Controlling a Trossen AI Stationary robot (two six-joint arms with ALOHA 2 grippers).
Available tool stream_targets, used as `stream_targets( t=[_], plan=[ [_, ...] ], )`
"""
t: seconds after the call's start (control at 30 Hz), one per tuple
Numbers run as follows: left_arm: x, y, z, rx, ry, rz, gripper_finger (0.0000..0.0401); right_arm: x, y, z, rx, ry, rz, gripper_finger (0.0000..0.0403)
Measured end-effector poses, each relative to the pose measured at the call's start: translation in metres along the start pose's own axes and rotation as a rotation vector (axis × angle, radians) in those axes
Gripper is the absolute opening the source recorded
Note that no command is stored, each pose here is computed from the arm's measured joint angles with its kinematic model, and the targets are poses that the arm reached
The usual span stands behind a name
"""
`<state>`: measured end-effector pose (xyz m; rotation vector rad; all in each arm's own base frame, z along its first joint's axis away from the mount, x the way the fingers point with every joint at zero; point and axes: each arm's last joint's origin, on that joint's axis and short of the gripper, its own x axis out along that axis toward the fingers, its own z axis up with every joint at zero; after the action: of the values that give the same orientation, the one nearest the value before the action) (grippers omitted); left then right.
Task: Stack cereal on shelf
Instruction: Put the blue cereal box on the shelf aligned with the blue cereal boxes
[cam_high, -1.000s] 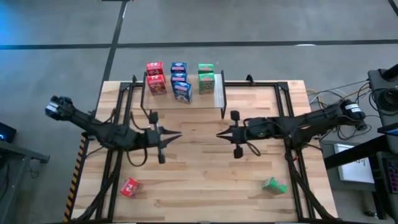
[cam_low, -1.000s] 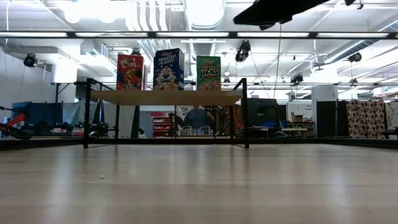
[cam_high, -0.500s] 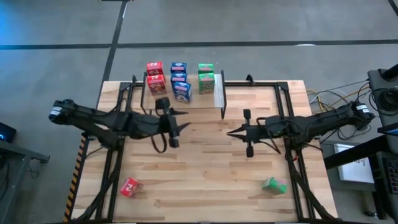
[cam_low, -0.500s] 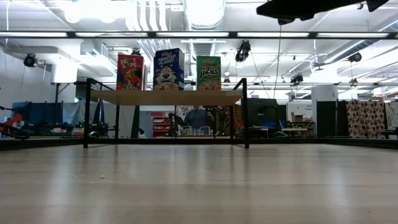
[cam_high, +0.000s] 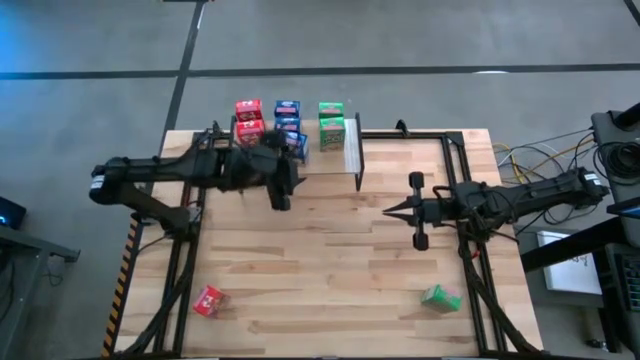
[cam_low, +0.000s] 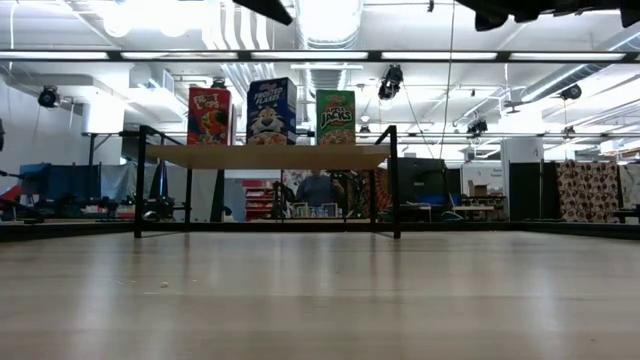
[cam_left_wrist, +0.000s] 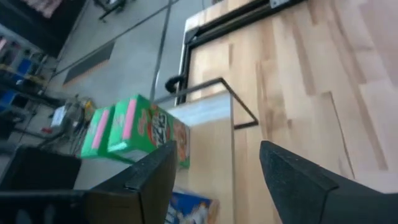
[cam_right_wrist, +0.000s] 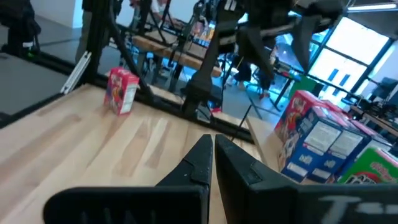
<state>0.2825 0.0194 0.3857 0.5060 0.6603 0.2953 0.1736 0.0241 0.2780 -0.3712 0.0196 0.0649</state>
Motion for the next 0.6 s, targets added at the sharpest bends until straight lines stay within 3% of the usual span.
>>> stream_targets(
  t=[0.23,0.6],
  plan=[
    [0.012,0.031,-0.012,0.076,-0.003,-0.063,0.0215,-0.008,0.000,0.001,-0.017,-0.043,0.035,0.0009],
    [0.023,0.069,-0.036,0.039,0.021,-0.075,0.0215,-0.017,0.000,0.000,-0.040,-0.077,0.022,0.0009]
  ],
)
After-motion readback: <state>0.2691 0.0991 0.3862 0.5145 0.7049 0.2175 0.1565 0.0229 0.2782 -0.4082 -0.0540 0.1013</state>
